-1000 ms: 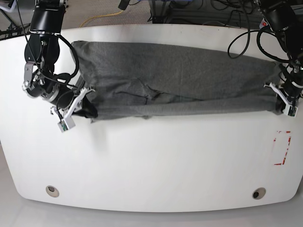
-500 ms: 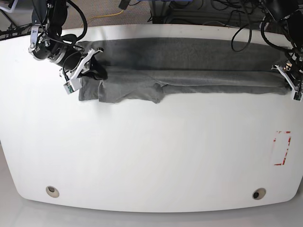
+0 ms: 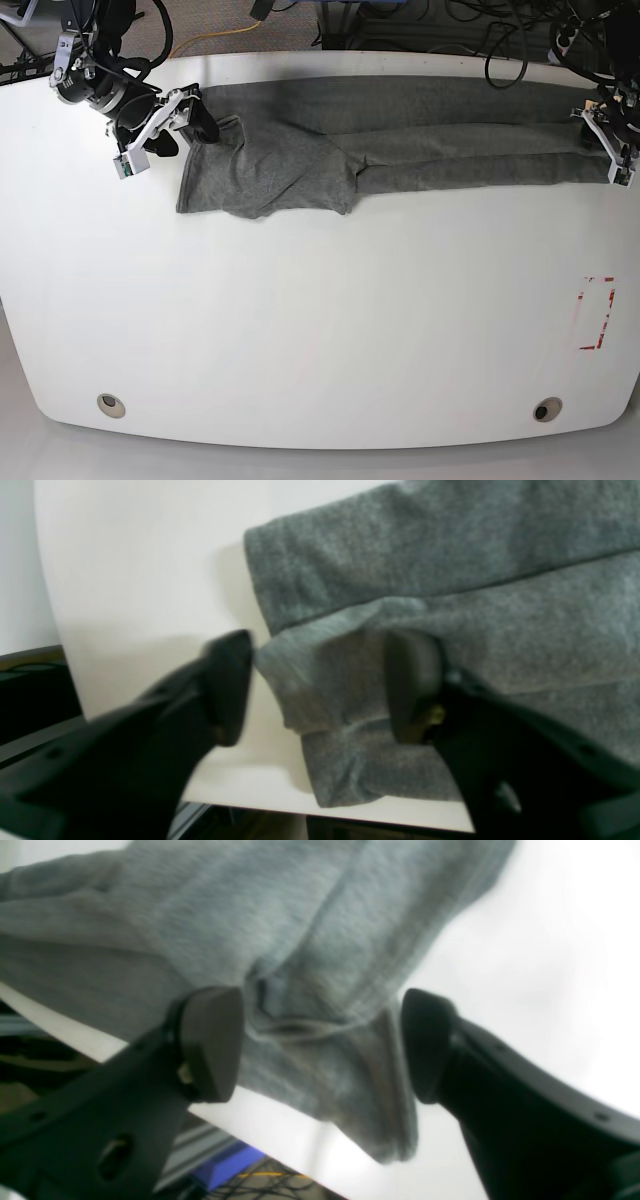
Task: Fold the T-shirt properly
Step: 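Release and grasp the folded strip's ends with both grippers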
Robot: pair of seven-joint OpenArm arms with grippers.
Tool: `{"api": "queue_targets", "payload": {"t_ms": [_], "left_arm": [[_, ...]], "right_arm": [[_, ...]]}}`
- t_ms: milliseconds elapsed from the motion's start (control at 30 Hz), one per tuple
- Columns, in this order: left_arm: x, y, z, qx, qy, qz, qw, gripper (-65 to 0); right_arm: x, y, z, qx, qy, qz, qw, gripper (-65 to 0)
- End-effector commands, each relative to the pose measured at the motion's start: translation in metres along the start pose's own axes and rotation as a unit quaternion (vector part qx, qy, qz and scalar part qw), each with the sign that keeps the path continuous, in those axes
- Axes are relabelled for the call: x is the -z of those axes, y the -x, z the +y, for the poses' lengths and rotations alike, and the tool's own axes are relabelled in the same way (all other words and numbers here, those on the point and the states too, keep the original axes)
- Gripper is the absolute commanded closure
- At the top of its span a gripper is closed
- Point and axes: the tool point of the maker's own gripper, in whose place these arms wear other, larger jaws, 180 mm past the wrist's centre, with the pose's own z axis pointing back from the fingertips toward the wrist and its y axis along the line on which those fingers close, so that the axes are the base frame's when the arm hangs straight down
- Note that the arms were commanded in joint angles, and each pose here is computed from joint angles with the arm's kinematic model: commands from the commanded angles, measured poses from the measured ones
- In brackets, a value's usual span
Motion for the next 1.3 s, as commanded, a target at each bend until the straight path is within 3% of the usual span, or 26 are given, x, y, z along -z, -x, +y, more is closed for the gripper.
{"api": "queue_targets", "payload": {"t_ms": [0, 133, 233, 367, 567, 867, 1033, 1267], "left_arm": [[-0.01, -0.016, 0.017, 0.008, -0.024, -0.024, 0.999, -38.8], [-0.033, -0.043, 0.029, -0.004, -0.042, -0.08, 0.996, -38.6], [-0.034, -0.042, 0.021, -0.012, -0.024, -0.077, 0.997, -38.6], [-0.023, -0.024, 0.018, -0.016, -0.02, -0.041, 0.999, -38.5], [0.012, 0.023, -0.001, 0.0, -0.005, 0.059, 0.998, -38.3], [0.028, 0.031, -0.017, -0.01, 0.01, 0.067, 0.998, -38.3], [0.037, 0.011, -0.047, 0.017, 0.042, 0.053, 0.998, -38.3], [0.046, -0.022, -0.065, -0.006, 0.057, 0.015, 0.998, -38.5]], "right_arm": [[-0.006, -0.019, 0.013, -0.022, -0.018, -0.034, 0.999, -46.6], [-0.001, -0.029, 0.029, -0.007, -0.048, -0.058, 0.9972, -43.8], [0.007, -0.041, 0.041, -0.008, -0.067, -0.074, 0.995, -41.4], [0.03, -0.041, 0.056, 0.014, -0.089, -0.071, 0.9933, -34.2], [0.071, -0.032, 0.062, 0.012, -0.066, -0.033, 0.9972, -18.2], [0.107, -0.008, 0.013, -0.006, 0.033, 0.039, 0.9987, -17.8], [0.1, -0.01, -0.038, -0.014, 0.101, 0.051, 0.9935, -17.9], [0.086, -0.032, -0.087, -0.038, 0.135, 0.056, 0.9886, -17.9]]}}
